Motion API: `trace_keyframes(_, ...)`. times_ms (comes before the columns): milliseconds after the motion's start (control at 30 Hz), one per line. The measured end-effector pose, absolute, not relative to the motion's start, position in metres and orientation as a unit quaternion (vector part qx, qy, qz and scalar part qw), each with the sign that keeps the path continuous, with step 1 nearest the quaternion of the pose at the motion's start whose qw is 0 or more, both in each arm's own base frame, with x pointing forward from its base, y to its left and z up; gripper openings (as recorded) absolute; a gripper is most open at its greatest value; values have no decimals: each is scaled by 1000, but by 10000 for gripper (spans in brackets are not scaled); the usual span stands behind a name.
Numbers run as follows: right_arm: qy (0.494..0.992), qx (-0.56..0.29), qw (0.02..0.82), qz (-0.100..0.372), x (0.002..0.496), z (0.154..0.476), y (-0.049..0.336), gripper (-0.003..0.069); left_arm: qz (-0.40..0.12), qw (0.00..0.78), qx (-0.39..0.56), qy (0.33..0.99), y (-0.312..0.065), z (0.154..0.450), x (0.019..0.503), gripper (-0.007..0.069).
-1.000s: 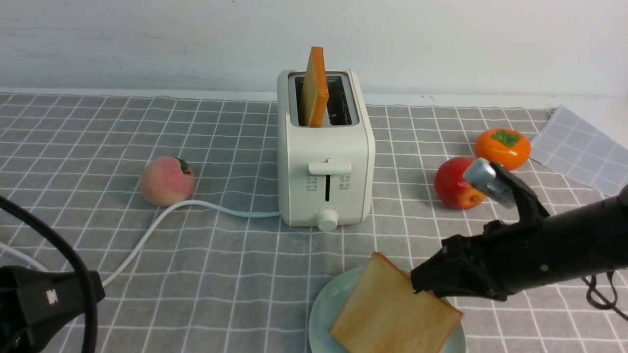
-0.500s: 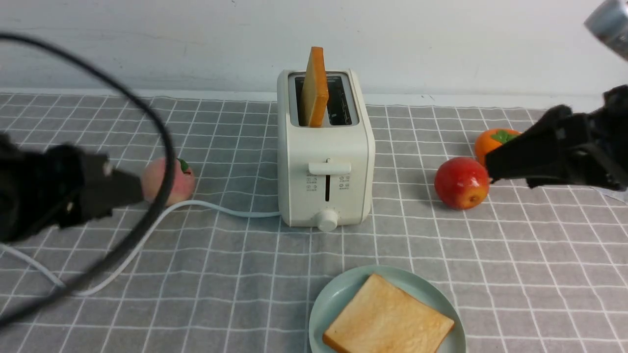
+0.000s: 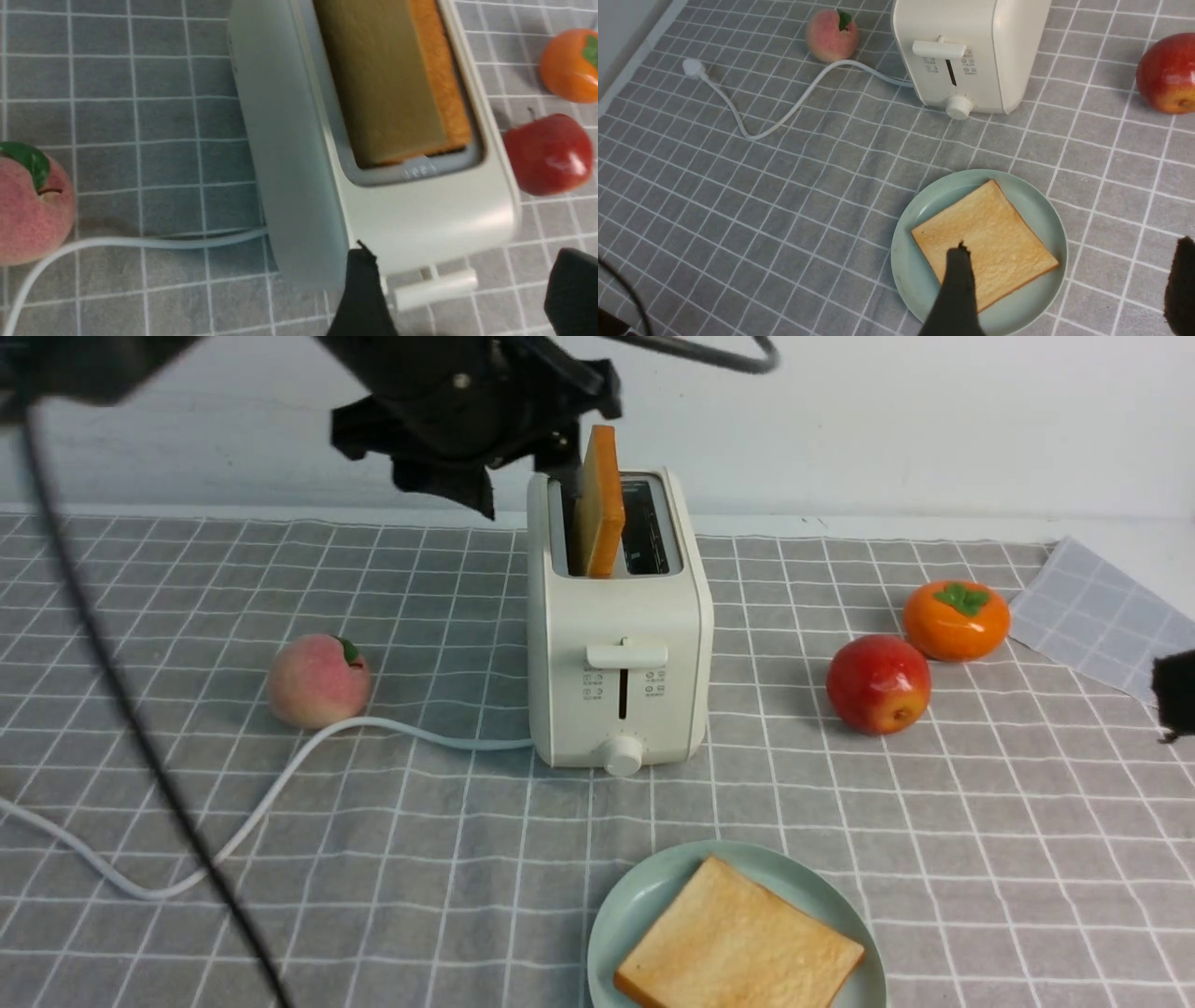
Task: Take toasted bread from bread machine on grey coffee table place on plate.
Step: 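Reach for a toast slice standing in the toaster with the left gripper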
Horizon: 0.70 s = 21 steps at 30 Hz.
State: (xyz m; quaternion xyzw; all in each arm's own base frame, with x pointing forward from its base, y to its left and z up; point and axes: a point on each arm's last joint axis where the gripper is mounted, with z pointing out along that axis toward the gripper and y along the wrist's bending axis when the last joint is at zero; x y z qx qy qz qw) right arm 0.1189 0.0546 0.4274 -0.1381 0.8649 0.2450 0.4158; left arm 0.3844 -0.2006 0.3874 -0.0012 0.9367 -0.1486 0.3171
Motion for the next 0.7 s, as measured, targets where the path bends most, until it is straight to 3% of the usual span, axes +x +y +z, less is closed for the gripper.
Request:
trace_keyframes(200,876,-116,403,238,109,416,51,551,-96,331,3,939,-248,358,422,498)
trace_keyframes(500,894,-102,364,240,111,394,51,551,-80,360,15,930,-257,342,436,493)
trace_keyframes(600,893,-101,364,243,112,393,52,551,-75,357,23,931,-259,336,439,440)
trace_keyframes(700,892,-100,365,248,112,394,52,551,-74,356,24,931,-259,335,439,330)
